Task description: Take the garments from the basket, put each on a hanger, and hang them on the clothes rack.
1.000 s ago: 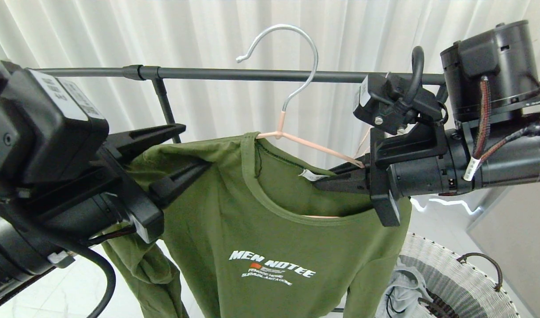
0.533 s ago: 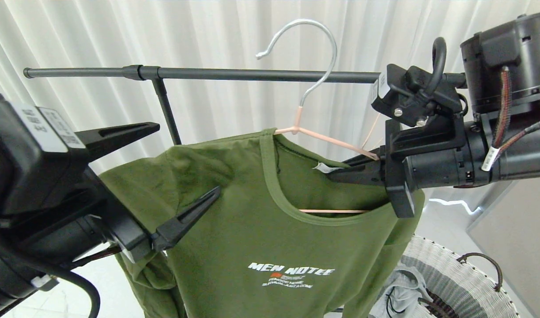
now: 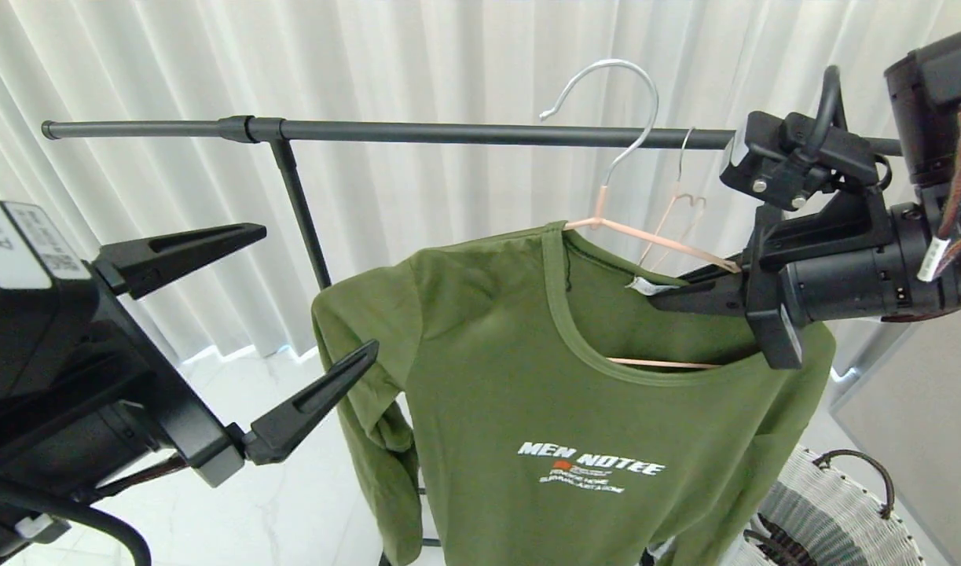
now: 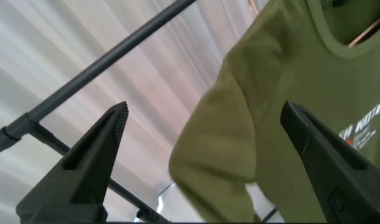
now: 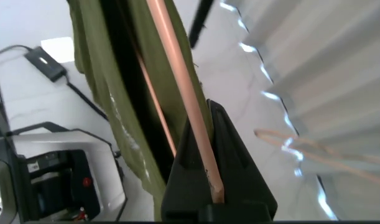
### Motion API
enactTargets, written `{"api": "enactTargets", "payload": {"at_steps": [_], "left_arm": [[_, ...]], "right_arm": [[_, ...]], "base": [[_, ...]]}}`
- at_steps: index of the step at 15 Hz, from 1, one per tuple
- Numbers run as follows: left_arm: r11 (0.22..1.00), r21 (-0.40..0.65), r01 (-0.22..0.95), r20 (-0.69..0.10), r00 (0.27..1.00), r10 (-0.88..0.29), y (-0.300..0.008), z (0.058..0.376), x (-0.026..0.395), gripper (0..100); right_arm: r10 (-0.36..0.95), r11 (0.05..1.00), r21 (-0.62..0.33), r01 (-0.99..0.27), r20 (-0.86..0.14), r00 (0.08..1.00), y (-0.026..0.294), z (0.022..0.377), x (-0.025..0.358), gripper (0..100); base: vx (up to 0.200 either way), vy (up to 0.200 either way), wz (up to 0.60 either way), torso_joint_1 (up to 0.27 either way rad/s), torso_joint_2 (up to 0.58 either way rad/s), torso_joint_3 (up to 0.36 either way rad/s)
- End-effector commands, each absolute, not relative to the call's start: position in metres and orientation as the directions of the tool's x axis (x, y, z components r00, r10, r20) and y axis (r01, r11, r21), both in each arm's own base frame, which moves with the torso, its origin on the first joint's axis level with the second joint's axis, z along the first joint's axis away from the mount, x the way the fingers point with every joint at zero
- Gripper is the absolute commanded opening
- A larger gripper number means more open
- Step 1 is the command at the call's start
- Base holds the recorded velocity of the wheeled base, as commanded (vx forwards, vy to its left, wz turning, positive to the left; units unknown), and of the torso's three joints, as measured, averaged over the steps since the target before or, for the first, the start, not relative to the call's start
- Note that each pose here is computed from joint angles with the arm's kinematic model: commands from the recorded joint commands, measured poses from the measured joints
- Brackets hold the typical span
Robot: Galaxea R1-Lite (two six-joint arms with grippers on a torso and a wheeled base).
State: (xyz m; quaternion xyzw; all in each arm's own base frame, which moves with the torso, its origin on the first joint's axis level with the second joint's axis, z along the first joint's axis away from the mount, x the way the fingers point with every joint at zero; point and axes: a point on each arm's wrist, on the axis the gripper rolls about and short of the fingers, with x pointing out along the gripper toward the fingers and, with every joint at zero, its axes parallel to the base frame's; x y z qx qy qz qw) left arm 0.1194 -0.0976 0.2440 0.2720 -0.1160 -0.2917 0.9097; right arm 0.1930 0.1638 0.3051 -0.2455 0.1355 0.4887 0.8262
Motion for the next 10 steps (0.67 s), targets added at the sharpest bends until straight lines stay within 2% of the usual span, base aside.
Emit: {"api": "enactTargets", "payload": {"at_steps": [1, 4, 5, 7, 10], "left_arm": [[0.710, 0.531, 0.462, 0.000, 0.838, -0.545, -0.090, 0.228, 0.121, 100], [0.752, 0.535, 0.384, -0.076, 0.909, -0.409, -0.071, 0.207, 0.131, 100], [0.753, 0.535, 0.382, -0.084, 0.912, -0.402, -0.070, 0.205, 0.131, 100], [0.758, 0.513, 0.403, -0.160, 0.912, -0.377, -0.067, 0.186, 0.132, 100], [0.805, 0.411, 0.428, -0.223, 0.903, -0.367, -0.068, 0.173, 0.137, 100]], "right_arm": [[0.745, 0.413, -0.284, -0.865, -0.440, 0.501, 0.155, 0.313, 0.185, 0], [0.745, 0.414, -0.288, -0.864, -0.438, 0.503, 0.150, 0.316, 0.179, 0], [0.747, 0.412, -0.287, -0.865, -0.438, 0.501, 0.150, 0.316, 0.179, 0], [0.751, 0.408, -0.289, -0.866, -0.433, 0.498, 0.150, 0.318, 0.176, 0], [0.768, 0.381, -0.291, -0.878, -0.428, 0.475, 0.154, 0.319, 0.170, 0]], "base": [[0.000, 0.000, 0.00, 0.000, 0.00, 0.000], [0.000, 0.000, 0.00, 0.000, 0.00, 0.000], [0.000, 0.000, 0.00, 0.000, 0.00, 0.000], [0.000, 0.000, 0.00, 0.000, 0.00, 0.000], [0.000, 0.000, 0.00, 0.000, 0.00, 0.000]]}}
